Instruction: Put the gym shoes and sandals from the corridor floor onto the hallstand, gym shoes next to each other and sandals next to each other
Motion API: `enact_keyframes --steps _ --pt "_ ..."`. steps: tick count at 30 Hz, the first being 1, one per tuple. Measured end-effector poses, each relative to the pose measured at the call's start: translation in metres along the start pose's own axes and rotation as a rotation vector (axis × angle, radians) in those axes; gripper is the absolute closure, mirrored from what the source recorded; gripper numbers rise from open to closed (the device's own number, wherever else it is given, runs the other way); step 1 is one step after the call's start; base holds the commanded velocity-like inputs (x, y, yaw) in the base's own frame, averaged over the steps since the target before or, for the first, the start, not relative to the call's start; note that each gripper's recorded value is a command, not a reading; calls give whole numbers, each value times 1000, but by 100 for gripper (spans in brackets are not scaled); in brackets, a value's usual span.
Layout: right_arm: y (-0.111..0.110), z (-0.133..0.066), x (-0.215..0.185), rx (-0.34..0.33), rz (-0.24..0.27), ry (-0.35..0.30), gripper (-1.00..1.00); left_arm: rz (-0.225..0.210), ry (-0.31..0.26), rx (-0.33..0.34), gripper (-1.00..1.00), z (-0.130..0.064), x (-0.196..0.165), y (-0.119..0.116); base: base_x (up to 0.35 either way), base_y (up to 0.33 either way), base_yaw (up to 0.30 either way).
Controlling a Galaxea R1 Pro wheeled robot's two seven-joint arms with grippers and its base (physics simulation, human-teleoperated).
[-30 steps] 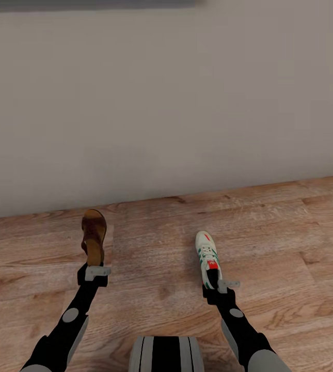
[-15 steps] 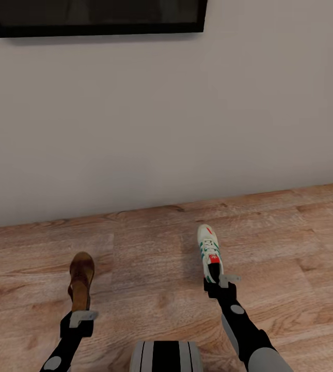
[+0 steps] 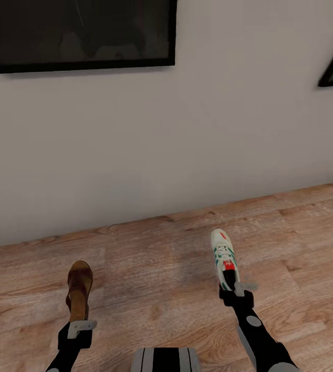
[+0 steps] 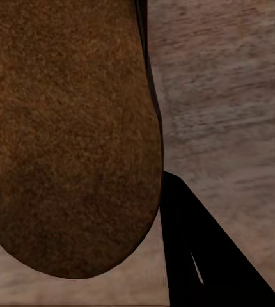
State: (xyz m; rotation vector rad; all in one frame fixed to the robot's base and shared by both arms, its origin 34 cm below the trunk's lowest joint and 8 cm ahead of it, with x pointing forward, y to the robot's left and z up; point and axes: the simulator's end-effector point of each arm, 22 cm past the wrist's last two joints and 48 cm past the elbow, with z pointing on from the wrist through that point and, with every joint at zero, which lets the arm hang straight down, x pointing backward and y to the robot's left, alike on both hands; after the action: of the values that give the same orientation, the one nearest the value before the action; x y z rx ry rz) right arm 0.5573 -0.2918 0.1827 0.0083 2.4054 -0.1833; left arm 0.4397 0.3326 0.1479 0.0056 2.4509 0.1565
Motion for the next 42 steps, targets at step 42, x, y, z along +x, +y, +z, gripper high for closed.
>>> enact_keyframes --steps 42 --pt "-19 -104 52 -1 -1 -49 100 -33 -104 -5 100 -75 -21 5 0 0 -172"
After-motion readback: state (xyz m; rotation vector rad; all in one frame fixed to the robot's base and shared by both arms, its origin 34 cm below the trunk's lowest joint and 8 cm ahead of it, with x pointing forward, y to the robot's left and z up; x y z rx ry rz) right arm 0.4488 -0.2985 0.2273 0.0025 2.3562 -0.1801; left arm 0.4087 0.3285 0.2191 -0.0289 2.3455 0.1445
